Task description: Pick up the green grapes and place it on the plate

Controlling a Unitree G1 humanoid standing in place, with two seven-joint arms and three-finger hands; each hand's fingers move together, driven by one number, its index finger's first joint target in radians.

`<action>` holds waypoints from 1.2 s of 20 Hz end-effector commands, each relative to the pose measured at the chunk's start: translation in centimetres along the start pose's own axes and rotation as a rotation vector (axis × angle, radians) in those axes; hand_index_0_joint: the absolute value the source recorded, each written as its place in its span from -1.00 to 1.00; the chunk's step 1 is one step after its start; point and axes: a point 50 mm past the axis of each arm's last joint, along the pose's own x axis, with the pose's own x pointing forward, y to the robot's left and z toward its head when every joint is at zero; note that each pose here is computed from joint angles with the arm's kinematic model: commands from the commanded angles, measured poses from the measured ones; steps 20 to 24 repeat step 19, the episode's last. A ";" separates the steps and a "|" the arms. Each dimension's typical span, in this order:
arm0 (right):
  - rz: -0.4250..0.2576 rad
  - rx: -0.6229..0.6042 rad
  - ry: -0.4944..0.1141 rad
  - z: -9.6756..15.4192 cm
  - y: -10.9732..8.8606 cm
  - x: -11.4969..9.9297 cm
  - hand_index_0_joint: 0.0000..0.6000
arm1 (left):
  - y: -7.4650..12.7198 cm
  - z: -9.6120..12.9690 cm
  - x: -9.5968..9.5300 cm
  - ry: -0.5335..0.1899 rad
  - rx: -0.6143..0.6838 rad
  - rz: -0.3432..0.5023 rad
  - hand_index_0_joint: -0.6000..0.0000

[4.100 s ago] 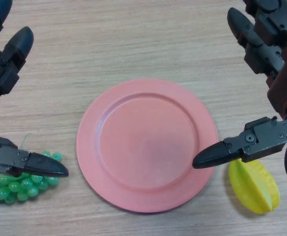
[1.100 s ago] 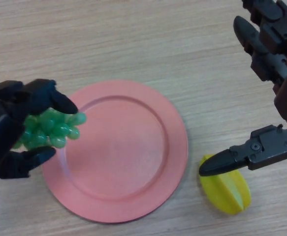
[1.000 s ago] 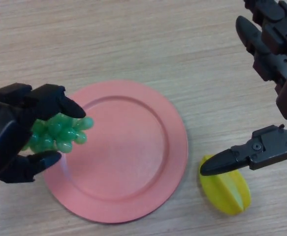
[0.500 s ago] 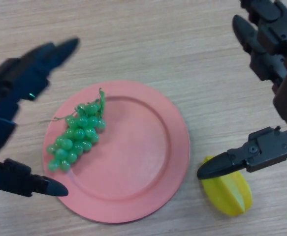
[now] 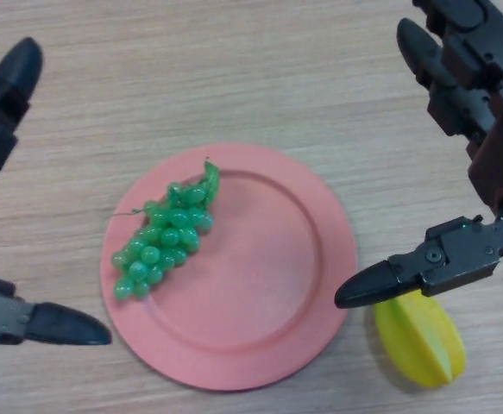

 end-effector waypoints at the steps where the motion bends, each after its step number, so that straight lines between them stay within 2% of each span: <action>1: -0.069 -0.037 -0.192 2.7 -1.2 -0.4 -1.00 | 0.9 1.9 -0.1 -0.098 0.059 0.011 1.00; 6: -0.066 -0.043 -0.194 3.0 -1.2 -0.1 -1.00 | 1.2 2.2 0.1 -0.106 0.056 0.011 1.00; 13: -0.062 -0.044 -0.198 3.1 -1.4 -0.1 -1.00 | 0.9 1.7 0.6 -0.070 0.130 0.001 1.00; 24: -0.072 -0.032 -0.207 3.2 -1.5 -0.3 -1.00 | 0.9 1.7 0.5 -0.056 0.144 -0.007 1.00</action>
